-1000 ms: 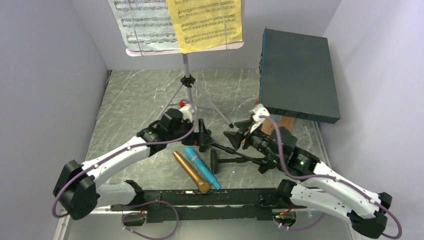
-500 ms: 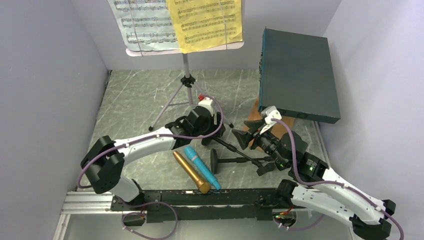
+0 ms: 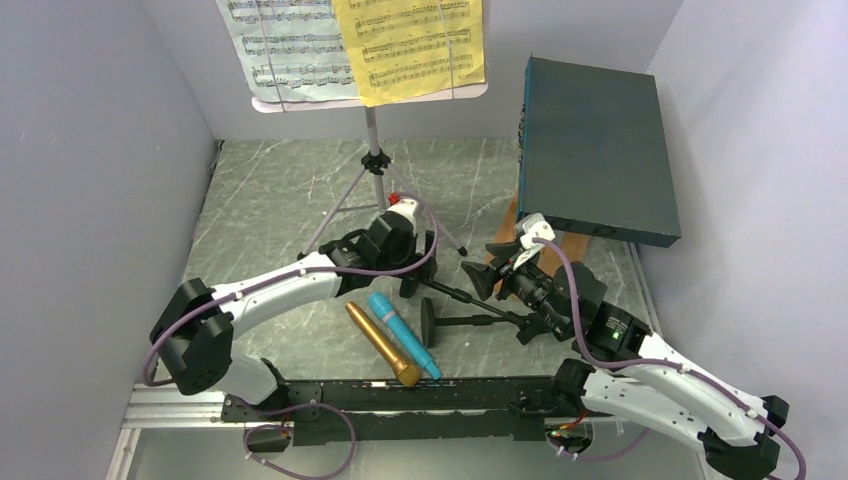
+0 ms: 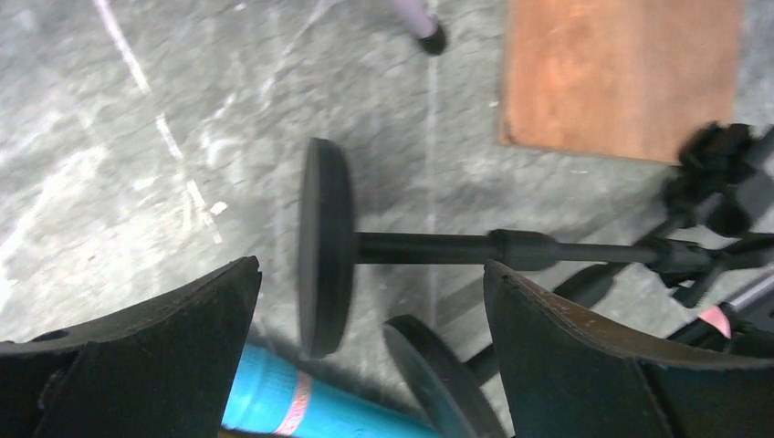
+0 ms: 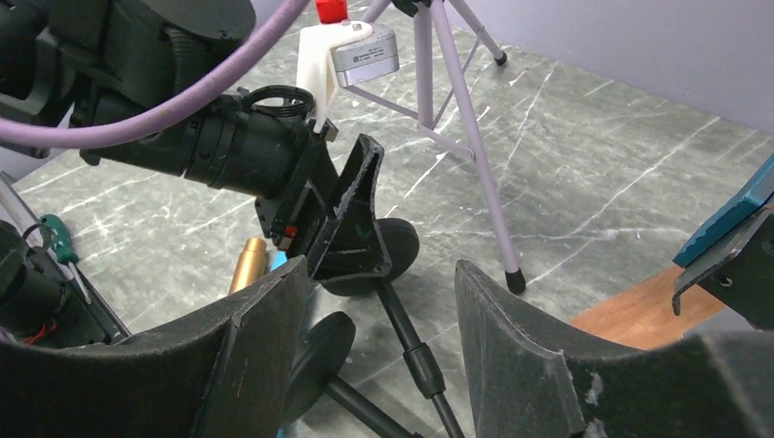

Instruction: Set up the instrument practice props

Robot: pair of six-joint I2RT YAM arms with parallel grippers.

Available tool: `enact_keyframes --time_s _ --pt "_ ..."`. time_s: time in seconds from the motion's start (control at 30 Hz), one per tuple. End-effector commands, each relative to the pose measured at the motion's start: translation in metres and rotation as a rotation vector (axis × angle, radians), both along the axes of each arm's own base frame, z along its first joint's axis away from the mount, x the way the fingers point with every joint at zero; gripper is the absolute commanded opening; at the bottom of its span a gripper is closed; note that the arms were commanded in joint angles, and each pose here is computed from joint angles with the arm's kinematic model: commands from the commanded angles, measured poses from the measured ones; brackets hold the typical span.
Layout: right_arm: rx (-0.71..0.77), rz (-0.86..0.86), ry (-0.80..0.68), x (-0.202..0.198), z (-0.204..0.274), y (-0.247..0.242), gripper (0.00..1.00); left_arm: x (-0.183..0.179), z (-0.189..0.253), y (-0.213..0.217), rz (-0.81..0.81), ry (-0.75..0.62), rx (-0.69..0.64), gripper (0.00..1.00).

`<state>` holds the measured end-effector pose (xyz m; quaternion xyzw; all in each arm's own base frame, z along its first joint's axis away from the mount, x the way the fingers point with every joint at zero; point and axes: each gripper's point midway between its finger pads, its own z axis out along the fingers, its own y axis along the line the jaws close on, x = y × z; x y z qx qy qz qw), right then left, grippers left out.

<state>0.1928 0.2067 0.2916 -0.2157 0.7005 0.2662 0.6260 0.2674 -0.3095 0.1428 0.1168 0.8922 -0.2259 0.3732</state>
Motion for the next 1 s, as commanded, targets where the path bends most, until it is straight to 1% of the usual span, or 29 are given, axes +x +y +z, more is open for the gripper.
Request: enact_keyframes --time_s 0.0,0.1,0.13,0.23,0.37,0.47,0.53,0.6,0.63,0.7,0.73,0.83,0.97 --pt "0.034 -0.023 -0.040 0.001 0.015 -0.006 0.63 0.002 -0.024 0.027 0.051 0.081 0.071 0.98" --pt "0.053 -0.031 -0.046 0.001 0.020 -0.009 0.63 -0.003 -0.048 0.019 0.004 0.151 0.071 0.96" --pt "0.059 -0.031 -0.047 0.000 0.022 -0.009 0.63 -0.005 -0.056 0.014 -0.015 0.177 0.074 0.93" --pt "0.092 -0.022 -0.061 -0.003 0.029 -0.011 0.63 -0.008 -0.077 0.007 -0.047 0.229 0.091 0.82" --pt "0.148 -0.013 -0.092 -0.010 0.047 -0.017 0.64 -0.007 -0.082 0.007 -0.052 0.230 0.097 0.60" --pt "0.196 -0.005 -0.125 -0.015 0.060 -0.022 0.64 -0.005 -0.074 0.007 -0.069 0.208 0.102 0.39" --pt "0.220 -0.010 -0.141 -0.016 0.066 -0.026 0.64 0.003 -0.063 0.011 -0.052 0.180 0.122 0.24" --pt "0.236 -0.014 -0.148 -0.017 0.070 -0.028 0.64 0.007 -0.046 0.015 -0.048 0.157 0.108 0.13" --pt "0.242 -0.012 -0.151 -0.018 0.072 -0.029 0.64 0.010 -0.036 0.016 -0.042 0.143 0.078 0.08" --pt "0.249 -0.005 -0.157 -0.020 0.074 -0.030 0.64 0.016 -0.014 0.020 -0.025 0.125 -0.009 0.02" --pt "0.251 -0.006 -0.158 -0.020 0.075 -0.030 0.65 0.020 -0.004 0.023 -0.018 0.123 -0.065 0.00" --pt "0.254 0.010 -0.160 -0.022 0.079 -0.028 0.65 0.026 0.019 0.032 -0.017 0.139 -0.214 0.00" --pt "0.283 0.072 -0.165 -0.030 0.090 -0.020 0.67 0.028 0.031 0.049 -0.026 0.206 -0.387 0.00"
